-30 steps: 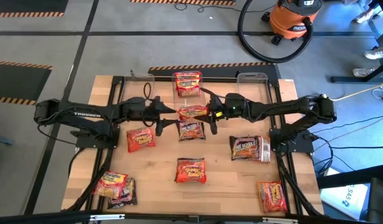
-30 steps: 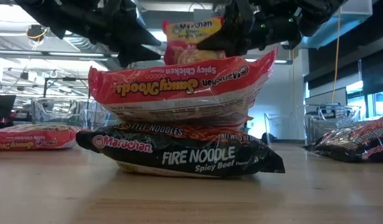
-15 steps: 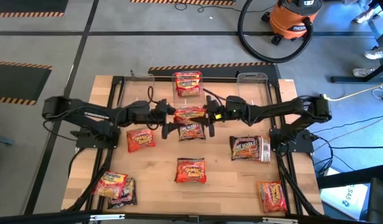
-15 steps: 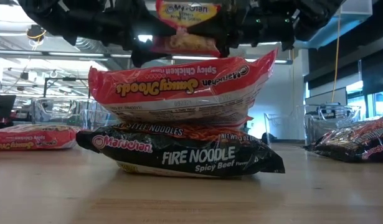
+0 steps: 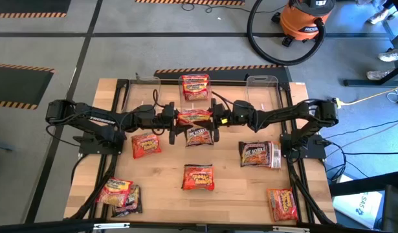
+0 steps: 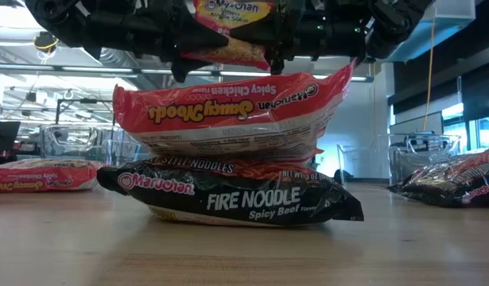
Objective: Sort Maruchan noodles
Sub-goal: Put the top red noodle pack into the middle transparent bin
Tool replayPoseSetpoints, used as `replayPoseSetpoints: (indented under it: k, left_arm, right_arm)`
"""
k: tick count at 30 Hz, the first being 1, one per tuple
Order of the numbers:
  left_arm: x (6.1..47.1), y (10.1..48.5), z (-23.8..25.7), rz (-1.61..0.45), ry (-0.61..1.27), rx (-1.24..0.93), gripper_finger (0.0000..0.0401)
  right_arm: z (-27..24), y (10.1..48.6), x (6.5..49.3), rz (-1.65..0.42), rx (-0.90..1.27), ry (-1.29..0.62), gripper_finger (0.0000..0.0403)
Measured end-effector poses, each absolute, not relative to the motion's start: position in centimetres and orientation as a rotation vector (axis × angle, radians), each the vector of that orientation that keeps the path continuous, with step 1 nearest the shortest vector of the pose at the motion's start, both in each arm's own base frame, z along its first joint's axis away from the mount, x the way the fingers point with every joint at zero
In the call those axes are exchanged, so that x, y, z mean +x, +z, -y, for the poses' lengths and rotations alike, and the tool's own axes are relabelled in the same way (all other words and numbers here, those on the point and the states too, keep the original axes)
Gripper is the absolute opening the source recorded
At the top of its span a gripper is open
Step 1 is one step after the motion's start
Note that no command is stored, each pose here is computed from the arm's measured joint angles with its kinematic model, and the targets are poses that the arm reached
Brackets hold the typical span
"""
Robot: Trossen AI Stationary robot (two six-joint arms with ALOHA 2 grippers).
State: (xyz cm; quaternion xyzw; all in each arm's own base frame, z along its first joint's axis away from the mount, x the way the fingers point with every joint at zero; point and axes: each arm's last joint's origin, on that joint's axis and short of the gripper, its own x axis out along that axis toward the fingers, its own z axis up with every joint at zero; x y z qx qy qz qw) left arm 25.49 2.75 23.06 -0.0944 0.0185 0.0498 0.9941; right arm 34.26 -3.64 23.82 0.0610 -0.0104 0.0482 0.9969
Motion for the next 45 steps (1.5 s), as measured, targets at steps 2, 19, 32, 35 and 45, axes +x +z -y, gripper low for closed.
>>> replayPoseSetpoints:
  k: [2,19,32,35,45]
  left_arm:
    - [25.5,23.0,-2.7,-0.042,0.090,-0.176,0.0143]
    - [23.6,22.2,-2.6,-0.274,0.144,-0.141,0.0123]
    - [24.1,20.4,-2.7,-0.390,0.147,-0.134,0.0124]
    - [24.2,20.4,-2.7,-0.386,0.148,-0.134,0.0124]
    - [24.1,20.4,-2.7,-0.386,0.168,-0.128,0.0126]
  right_arm:
    - [3.6,23.9,34.3,0.016,0.122,0.097,0.0116]
    - [4.3,25.1,31.0,-0.285,0.111,0.019,0.0282]
    - [4.4,28.6,31.6,-0.227,0.047,-0.029,0.0284]
    - [4.6,29.5,32.7,-0.263,0.038,-0.016,0.0284]
    - [5.2,30.4,37.8,-0.582,0.087,0.046,0.0285]
